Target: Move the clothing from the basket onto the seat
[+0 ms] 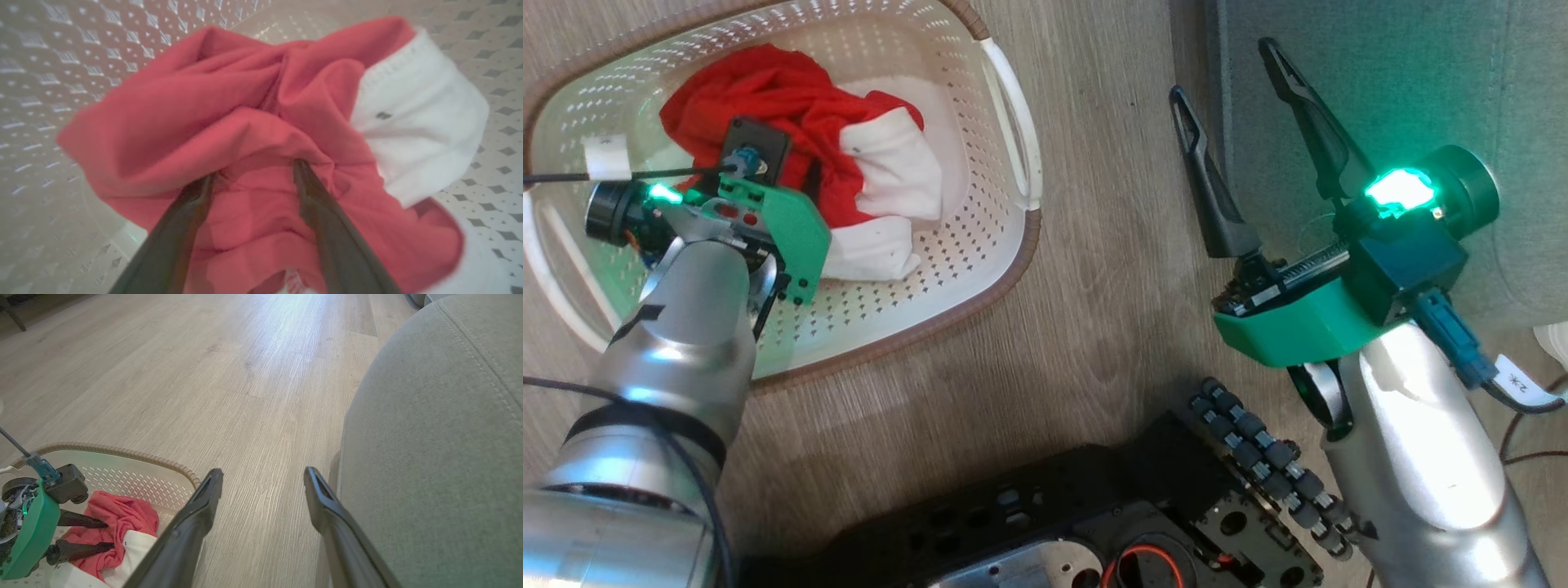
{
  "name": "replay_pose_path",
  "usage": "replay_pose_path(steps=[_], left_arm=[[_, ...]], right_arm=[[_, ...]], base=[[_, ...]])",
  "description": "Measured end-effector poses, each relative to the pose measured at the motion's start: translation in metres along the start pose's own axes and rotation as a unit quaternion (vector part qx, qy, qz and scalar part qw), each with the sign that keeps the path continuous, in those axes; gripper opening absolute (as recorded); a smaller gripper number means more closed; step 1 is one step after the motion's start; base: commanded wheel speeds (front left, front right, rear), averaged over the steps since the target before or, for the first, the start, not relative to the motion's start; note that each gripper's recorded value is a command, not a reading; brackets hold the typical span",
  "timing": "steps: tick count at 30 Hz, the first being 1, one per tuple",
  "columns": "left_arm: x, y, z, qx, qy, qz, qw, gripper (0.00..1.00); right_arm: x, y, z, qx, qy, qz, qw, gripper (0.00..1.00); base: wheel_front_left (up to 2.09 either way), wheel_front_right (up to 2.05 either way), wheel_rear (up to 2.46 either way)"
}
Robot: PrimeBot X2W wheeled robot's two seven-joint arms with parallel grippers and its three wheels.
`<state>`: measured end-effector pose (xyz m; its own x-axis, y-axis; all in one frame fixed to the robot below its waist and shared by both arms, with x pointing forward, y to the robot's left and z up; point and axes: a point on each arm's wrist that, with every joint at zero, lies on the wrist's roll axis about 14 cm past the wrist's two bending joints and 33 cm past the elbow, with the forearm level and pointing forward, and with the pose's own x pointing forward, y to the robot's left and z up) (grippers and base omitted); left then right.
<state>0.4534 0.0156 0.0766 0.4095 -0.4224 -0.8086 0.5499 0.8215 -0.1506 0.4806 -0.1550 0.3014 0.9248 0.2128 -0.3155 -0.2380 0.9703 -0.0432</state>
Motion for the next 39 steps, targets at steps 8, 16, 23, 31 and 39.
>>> replay_pose_path(steps=[8, 16, 23, 31, 39], left_arm=[[0.002, -0.003, -0.013, -0.002, 0.04, -0.012, 0.999, 0.0], [-0.001, -0.002, -0.003, -0.005, 0.03, -0.013, 0.999, 0.0], [-0.027, -0.002, 0.014, 0.004, 0.005, -0.007, 1.0, 0.0], [-0.073, -0.002, 0.037, -0.002, -0.037, 0.017, 0.999, 0.0], [-0.126, -0.005, 0.1, -0.012, -0.146, 0.048, 0.988, 0.0]], right_arm=[[0.001, 0.001, -0.003, 0.005, 0.003, 0.001, 1.0, 1.0], [0.007, -0.001, 0.01, 0.003, -0.015, 0.002, 1.0, 1.0], [0.001, -0.005, 0.034, -0.003, -0.035, -0.003, 0.999, 1.0], [-0.01, -0.003, 0.079, -0.012, -0.079, -0.004, 0.997, 1.0], [-0.034, 0.005, 0.112, -0.017, -0.11, -0.004, 0.994, 1.0]], base=[[0.0, 0.0, 0.0], [0.0, 0.0, 0.0], [0.0, 0.0, 0.0], [0.0, 0.0, 0.0], [0.0, 0.0, 0.0]])
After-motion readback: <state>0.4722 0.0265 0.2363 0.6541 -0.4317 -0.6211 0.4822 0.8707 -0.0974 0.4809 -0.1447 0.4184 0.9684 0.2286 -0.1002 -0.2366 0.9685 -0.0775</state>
